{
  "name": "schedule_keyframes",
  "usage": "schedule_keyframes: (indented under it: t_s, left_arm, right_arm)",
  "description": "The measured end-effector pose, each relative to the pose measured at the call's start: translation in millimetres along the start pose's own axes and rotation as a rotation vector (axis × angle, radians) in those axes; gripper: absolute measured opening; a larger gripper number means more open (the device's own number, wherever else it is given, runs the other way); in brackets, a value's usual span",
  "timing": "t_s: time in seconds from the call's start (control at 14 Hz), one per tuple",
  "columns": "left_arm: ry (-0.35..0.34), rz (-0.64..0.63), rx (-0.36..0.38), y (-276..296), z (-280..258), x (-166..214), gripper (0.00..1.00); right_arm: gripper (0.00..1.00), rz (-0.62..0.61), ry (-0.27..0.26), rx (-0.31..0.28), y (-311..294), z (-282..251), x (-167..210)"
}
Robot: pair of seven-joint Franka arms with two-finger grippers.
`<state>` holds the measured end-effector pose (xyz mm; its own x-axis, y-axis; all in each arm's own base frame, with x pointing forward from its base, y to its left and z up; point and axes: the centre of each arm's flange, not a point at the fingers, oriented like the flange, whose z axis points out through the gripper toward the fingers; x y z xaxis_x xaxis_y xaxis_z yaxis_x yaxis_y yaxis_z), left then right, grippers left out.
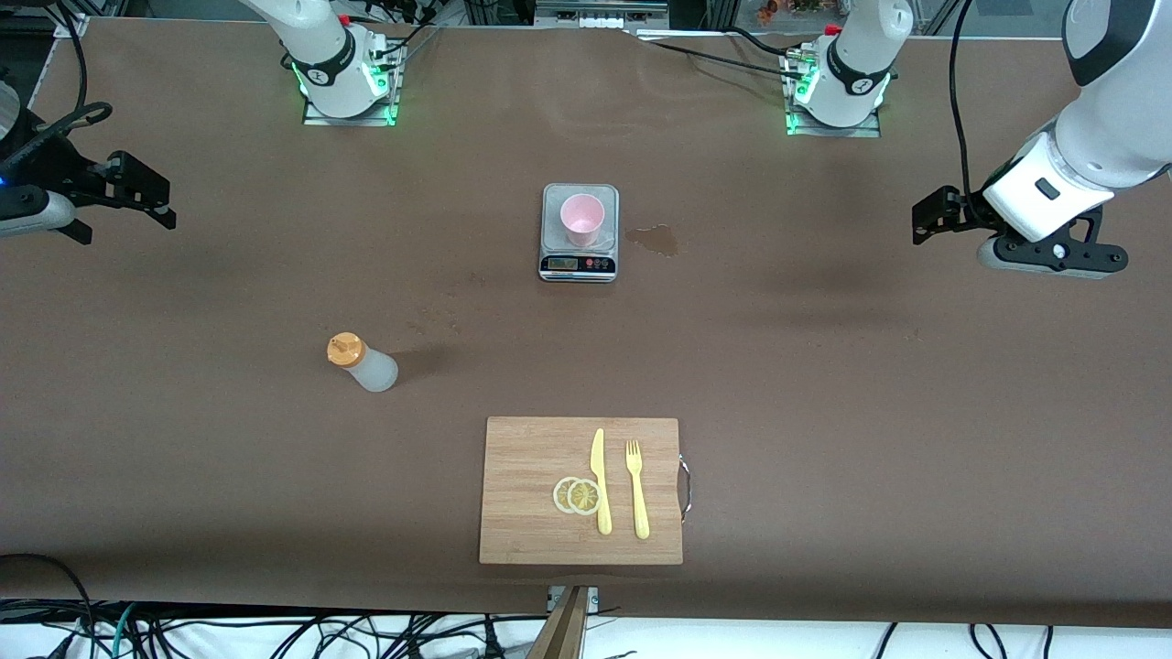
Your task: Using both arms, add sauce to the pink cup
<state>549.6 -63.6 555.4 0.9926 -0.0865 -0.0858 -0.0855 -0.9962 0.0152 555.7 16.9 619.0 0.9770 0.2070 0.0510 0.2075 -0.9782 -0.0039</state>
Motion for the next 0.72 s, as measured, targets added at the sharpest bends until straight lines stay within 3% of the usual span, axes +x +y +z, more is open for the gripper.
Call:
schedule_keyframes:
  t_s: [0.21, 0.72]
  left_arm:
    - [0.004, 0.000, 0.000, 0, 0, 0, 1.00]
    - [0.005, 0.010, 0.001, 4, 0, 0, 1.00]
  right_arm:
    - [1.00, 0.010, -0.020, 0.002, 3, -2, -4]
    - [1.00, 0.019, 0.000, -0.035, 9, -24, -5]
